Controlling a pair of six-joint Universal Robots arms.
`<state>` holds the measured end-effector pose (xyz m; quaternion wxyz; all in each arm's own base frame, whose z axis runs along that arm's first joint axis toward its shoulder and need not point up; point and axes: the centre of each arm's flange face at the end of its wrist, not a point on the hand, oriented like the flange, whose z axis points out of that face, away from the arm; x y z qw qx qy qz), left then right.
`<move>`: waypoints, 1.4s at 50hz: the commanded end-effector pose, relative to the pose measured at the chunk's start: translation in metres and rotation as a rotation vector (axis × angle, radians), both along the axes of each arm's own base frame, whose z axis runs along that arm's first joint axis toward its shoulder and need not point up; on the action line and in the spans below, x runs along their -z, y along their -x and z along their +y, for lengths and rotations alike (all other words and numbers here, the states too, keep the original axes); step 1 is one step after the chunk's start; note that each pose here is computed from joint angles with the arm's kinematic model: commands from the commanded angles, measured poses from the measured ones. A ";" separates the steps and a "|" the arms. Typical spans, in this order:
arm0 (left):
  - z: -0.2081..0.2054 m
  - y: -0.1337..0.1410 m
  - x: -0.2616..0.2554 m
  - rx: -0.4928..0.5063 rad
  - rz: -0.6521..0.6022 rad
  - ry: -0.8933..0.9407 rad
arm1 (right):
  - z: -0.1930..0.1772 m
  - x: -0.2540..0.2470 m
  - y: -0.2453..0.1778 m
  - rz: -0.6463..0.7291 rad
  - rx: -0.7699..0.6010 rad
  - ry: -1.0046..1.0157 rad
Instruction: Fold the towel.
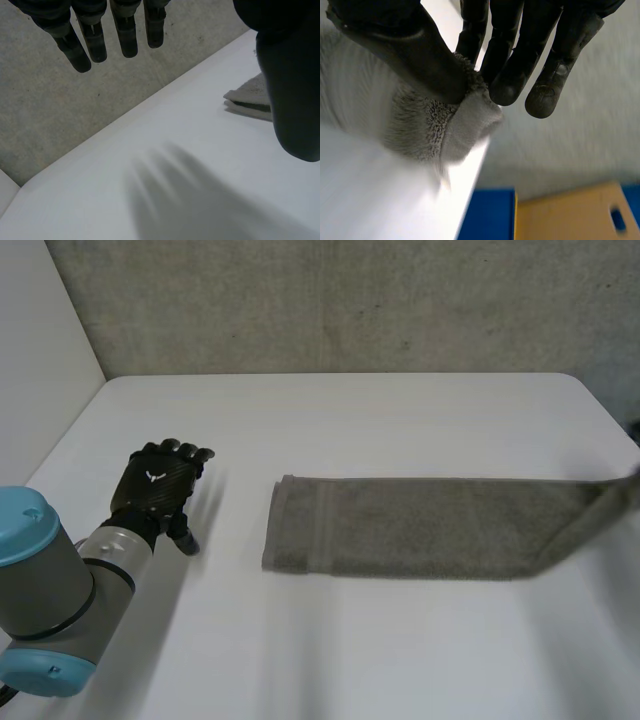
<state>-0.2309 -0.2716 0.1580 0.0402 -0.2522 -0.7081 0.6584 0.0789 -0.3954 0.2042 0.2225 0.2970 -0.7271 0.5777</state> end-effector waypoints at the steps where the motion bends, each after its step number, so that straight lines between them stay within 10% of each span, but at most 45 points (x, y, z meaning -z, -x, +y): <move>1: 0.001 0.000 0.002 0.001 -0.002 -0.007 | 0.034 -0.032 -0.135 -0.091 -0.255 0.072; 6: 0.002 0.001 0.003 0.004 -0.004 -0.009 | 0.117 -0.014 -0.267 -0.145 -0.600 0.034; 13: 0.003 0.002 0.004 0.009 -0.005 -0.011 | 0.180 0.030 -0.330 -0.109 -0.798 -0.045; 53: 0.014 0.013 0.012 0.051 -0.017 -0.030 | 0.129 0.064 -0.146 -0.173 -0.302 -0.245; 62: 0.011 0.024 -0.007 0.073 0.010 0.035 | 0.123 -0.008 -0.182 -0.116 -0.443 -0.002; 70: -0.003 0.028 -0.049 0.059 0.088 0.151 | 0.198 0.014 -0.312 0.035 -0.921 0.030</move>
